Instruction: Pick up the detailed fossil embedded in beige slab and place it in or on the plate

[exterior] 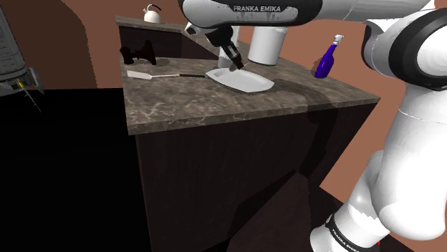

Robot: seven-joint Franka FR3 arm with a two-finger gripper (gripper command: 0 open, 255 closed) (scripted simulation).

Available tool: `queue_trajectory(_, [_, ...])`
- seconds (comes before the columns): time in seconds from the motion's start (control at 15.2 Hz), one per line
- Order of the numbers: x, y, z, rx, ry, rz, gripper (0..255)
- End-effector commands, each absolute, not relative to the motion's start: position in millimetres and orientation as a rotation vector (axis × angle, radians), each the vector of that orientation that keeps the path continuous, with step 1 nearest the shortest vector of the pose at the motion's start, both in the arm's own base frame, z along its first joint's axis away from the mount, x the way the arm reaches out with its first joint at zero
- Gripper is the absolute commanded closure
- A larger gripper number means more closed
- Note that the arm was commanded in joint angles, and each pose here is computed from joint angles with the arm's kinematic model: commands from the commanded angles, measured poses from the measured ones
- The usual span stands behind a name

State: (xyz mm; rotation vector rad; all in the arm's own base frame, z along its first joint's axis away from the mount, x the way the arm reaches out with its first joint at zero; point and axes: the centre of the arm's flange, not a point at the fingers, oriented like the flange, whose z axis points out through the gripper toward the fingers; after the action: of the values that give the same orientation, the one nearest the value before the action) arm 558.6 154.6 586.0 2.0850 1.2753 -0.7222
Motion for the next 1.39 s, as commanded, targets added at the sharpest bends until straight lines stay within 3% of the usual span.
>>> queue_trajectory(0.0, [570.9,131.6,584.8,2.085,1.276,-0.723,255])
queue_trajectory(0.53, [614.3,44.1,580.2,2.085,1.276,-0.723,255])
queue_trajectory(1.32, [614.3,44.1,517.2,2.085,1.276,-0.723,255])
